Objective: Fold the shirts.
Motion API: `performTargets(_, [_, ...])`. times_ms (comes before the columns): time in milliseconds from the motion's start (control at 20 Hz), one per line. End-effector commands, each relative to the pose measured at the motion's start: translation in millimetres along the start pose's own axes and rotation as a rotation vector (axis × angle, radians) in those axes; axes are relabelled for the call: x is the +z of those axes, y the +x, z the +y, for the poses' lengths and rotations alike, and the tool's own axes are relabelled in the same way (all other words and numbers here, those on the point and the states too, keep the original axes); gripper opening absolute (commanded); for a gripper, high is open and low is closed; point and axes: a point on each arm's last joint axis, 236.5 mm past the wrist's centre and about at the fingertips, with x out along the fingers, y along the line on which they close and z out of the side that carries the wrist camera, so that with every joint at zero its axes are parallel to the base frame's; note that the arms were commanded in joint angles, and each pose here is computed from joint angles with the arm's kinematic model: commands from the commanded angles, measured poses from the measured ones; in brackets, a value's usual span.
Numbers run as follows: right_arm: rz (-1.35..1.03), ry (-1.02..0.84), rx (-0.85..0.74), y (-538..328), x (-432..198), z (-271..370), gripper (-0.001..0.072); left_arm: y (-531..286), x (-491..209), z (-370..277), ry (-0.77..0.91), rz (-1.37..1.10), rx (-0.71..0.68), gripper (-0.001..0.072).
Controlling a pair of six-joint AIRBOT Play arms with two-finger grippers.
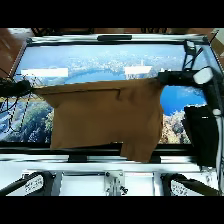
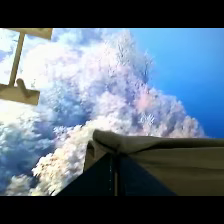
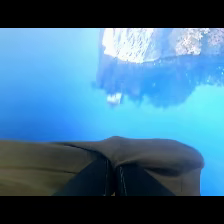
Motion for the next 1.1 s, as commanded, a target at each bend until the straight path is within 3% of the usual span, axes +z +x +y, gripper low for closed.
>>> performTargets(0, [-0.165,0.081,-0.052,52,24,-19,0.0065,43,28,7,-0.150,-0.117,-0.039,0.0036])
performTargets(400, [-0.082,0.122,-0.078,94,-10,-37,0.0065,127,-19,-40,-0.142,0.038,-0.111,0.0036])
performTargets(600, [-0.061,0.120,-0.082,77,-8,-42,0.0065,121,-39,-37,-0.104,0.126,-0.103,0.0036])
performTargets(900, [0.429,0.155,-0.060,48,-126,-51,0.0065,115,-121,-42,-0.107,0.437,-0.138,0.0036])
performTargets(1050, [0.509,0.209,-0.060,51,-157,-46,0.0065,120,-130,-40,-0.115,0.462,-0.135,0.0036])
